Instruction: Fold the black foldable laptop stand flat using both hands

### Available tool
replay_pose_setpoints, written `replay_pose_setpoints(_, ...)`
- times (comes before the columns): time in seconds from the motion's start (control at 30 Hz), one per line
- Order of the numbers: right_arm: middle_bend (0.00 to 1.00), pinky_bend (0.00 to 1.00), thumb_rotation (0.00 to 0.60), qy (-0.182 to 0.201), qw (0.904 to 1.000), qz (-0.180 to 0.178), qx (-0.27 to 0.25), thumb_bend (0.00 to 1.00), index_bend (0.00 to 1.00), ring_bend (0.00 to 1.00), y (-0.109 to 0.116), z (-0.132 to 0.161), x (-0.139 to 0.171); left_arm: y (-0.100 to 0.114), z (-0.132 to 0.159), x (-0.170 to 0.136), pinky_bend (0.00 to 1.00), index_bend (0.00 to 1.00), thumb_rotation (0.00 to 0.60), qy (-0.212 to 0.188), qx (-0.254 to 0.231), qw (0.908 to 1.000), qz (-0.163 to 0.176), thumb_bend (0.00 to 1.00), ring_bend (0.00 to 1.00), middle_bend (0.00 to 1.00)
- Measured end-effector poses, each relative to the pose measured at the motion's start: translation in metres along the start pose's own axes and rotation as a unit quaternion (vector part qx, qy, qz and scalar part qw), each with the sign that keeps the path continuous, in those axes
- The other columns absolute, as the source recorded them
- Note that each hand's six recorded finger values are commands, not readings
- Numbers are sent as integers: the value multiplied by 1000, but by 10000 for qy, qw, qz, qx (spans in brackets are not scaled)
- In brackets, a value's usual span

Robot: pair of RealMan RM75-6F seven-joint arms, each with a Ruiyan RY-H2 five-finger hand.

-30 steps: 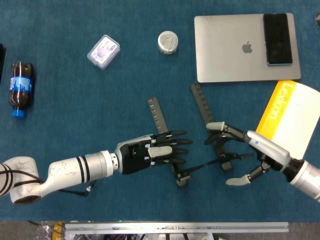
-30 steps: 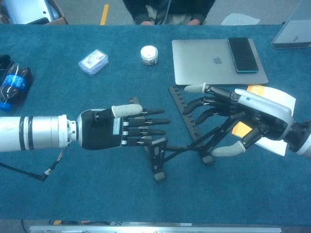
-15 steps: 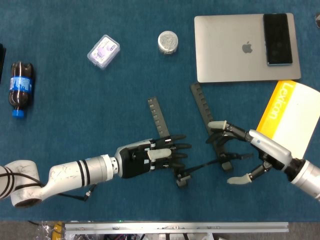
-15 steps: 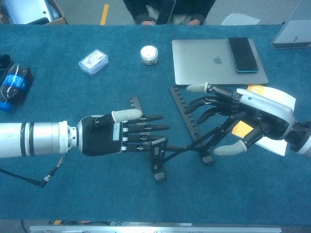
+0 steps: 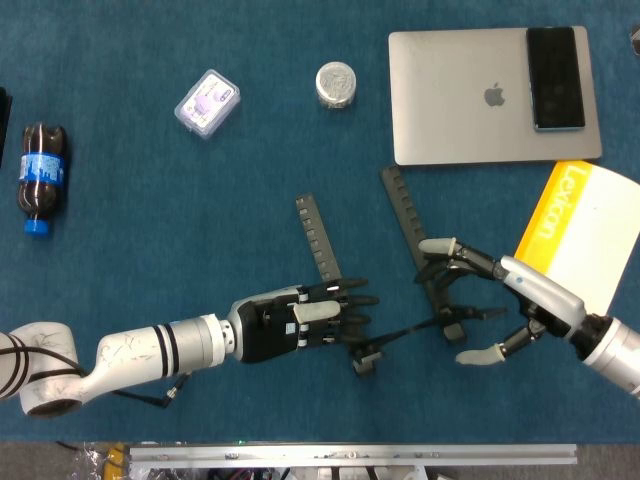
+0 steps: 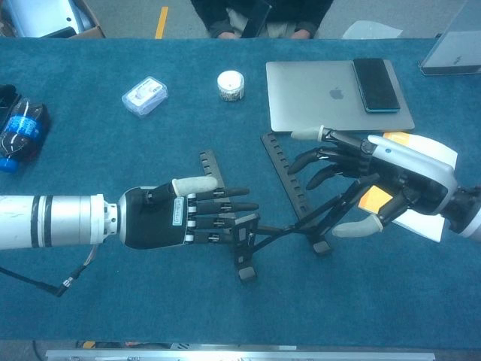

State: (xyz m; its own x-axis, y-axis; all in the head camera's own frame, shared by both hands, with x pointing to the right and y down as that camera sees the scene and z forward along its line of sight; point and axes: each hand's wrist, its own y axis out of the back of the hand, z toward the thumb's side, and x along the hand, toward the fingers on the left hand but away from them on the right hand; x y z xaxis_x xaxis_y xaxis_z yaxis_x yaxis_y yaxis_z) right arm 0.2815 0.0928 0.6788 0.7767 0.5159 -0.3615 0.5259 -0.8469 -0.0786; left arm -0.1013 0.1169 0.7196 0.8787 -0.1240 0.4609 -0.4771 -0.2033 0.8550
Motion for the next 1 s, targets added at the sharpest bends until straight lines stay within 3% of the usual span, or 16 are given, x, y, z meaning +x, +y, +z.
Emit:
replay_pose_setpoints(0.37, 290, 280, 600, 20, 10000, -15, -5, 48, 105, 122, 0, 0, 0, 1, 1, -3, 110, 0, 523, 51, 5, 10000, 29, 257, 49, 60)
replay_pose_setpoints(0.63, 286, 280, 600, 92, 9999, -2, 129, 48, 106, 122, -1, 3, 0, 7, 14, -10, 110, 0, 407, -119, 750, 9969, 216, 250, 44, 58)
replay_pose_setpoints(0.83, 279, 280, 600, 217, 9988, -46, 444, 48, 105, 122, 0, 9, 0, 13, 33, -24, 110, 0, 373, -316, 1714, 9834, 507, 250, 43, 57)
replay_pose_setpoints(1.0, 268, 284, 600, 299, 9961, -97, 819, 49, 105, 123, 1, 13, -1, 17, 53, -42, 110, 0, 371, -560, 2611, 9601, 826, 250, 43, 55)
